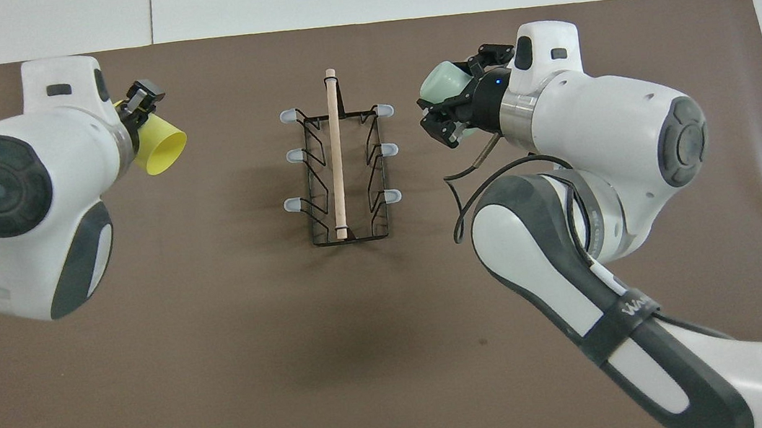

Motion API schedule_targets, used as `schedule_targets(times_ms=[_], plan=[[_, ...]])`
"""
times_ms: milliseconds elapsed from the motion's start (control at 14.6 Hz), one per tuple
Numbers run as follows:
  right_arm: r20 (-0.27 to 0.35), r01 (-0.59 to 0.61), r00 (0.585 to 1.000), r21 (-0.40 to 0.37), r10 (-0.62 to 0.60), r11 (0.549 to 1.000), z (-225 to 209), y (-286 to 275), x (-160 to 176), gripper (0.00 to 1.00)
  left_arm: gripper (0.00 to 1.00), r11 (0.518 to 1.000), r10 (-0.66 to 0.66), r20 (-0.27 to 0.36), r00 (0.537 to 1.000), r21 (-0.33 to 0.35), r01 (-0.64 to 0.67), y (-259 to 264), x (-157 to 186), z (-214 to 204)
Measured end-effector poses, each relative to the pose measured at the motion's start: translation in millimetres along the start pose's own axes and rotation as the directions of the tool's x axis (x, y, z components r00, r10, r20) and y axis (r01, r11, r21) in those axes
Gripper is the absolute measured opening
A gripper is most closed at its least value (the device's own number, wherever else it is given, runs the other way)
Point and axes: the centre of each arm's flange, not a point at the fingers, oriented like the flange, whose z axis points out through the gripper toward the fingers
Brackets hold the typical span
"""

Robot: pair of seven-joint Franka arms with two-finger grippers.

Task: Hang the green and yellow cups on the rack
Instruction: 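Carry the yellow cup and green cup toward the rack with both grippers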

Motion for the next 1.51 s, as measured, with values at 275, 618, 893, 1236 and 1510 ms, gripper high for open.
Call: schedule_targets(times_ms=[275,618,893,1236,1510], plan=[[-0.171,-0.136,0.975,0.029,0.139,0.990,-32,-41,7,0.66,0.67,0.995,0.100,-0.071,0.992,-0.005,-0.101,10,-71,-7],[-0.274,-0.176,0.944,0.062,0.186,0.983,-27,-45,-28,0.66,0.67,0.987,0.149,-0.196,0.969,-0.027,-0.157,19,-135,-20],[-0.366,-0.136,0.917,0.095,0.161,0.986,-30,-57,-41,0.66,0.67,0.982,0.155,-0.253,0.955,-0.062,-0.176,24,-154,-24],[-0.454,-0.111,0.873,0.169,0.177,0.979,-30,-52,-43,0.66,0.67,0.976,0.183,-0.256,0.949,-0.072,-0.208,25,-178,-23],[-0.519,-0.079,0.837,0.195,0.171,0.978,-17,-55,-63,0.66,0.67,0.963,0.212,-0.223,0.951,-0.116,-0.242,25,-201,-23]])
